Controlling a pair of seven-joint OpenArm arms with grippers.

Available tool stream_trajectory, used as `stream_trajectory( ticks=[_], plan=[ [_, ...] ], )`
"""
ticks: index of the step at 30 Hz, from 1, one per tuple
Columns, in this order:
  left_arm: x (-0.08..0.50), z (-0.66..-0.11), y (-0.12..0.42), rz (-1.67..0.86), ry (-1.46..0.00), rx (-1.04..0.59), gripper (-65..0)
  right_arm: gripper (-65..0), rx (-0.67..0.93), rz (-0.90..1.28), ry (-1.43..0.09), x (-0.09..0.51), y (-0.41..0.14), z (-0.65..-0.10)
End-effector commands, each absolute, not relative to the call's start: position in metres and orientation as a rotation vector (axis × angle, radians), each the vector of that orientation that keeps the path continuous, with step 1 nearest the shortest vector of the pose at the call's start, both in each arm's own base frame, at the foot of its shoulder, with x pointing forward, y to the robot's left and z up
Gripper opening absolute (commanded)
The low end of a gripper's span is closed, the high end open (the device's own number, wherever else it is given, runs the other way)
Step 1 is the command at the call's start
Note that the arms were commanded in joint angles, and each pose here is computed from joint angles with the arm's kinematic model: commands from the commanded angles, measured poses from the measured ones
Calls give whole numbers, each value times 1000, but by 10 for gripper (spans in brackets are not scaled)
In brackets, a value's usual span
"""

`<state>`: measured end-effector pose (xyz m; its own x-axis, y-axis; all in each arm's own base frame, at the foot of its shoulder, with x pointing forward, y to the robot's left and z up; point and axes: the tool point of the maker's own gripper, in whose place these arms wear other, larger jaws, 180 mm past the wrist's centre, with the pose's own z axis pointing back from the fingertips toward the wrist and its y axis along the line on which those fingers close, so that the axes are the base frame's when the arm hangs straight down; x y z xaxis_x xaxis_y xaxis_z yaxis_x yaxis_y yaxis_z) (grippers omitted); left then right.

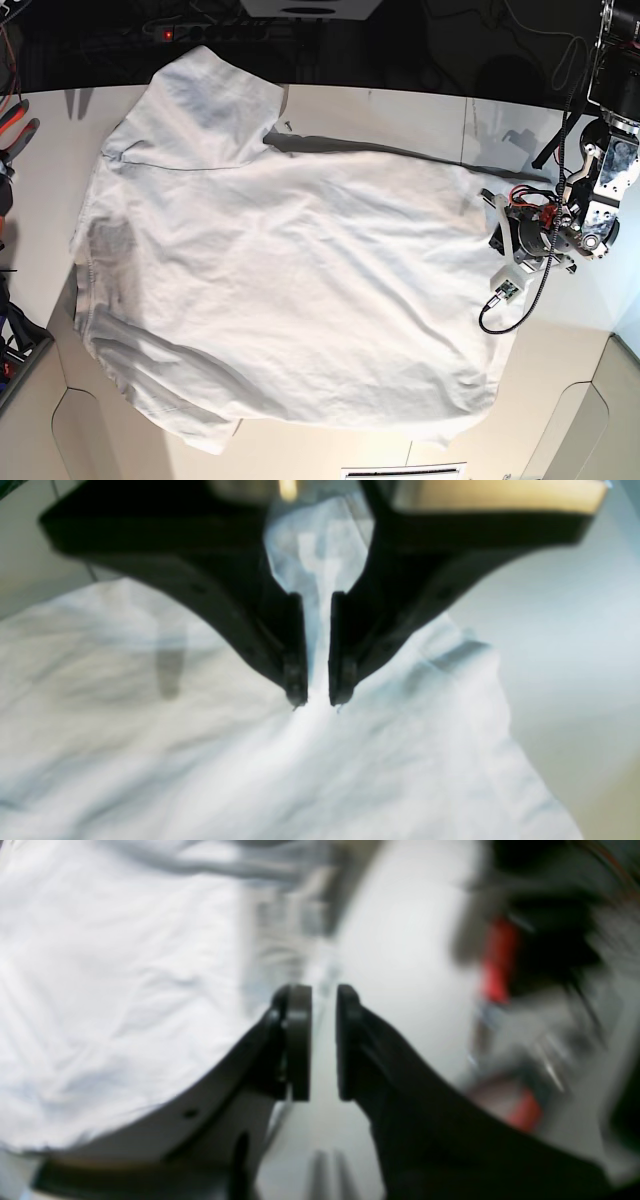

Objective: Layout the t-shirt on the table in an organized manner, then fold the t-shirt properly
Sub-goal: 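Move the right gripper to the shirt's shoulder corner and grasp it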

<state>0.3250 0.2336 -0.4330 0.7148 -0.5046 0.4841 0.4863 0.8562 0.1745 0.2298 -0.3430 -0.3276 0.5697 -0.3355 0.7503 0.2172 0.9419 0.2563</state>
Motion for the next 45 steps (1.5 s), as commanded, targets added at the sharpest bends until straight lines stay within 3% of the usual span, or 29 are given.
stream_trajectory(
  ticks=[1, 6, 9, 11, 20, 38, 45],
  plan=[
    [338, -419, 240, -550, -590, 54, -563, -566, 147, -356, -955, 227, -348, -319],
    [340, -417, 238, -551, -605, 49, -563, -539, 237, -488, -876, 200, -337, -365],
    [340, -417, 238, -551, -605, 50, -563, -380, 296, -475, -812, 197, -323, -392],
    [340, -417, 238, -551, -606, 49, -563, -322, 318, -491, -806, 198, -319, -404],
    [342, -416, 235, -551, -620, 42, -563, -323, 443, -483, -701, 206, -277, -441],
    [343, -416, 233, -550, -629, 38, -563, -325, 517, -468, -627, 199, -244, -453],
    [355, -408, 252, -468, -682, 141, -455, -325, 558, -456, -614, 198, -236, -451]
  ],
)
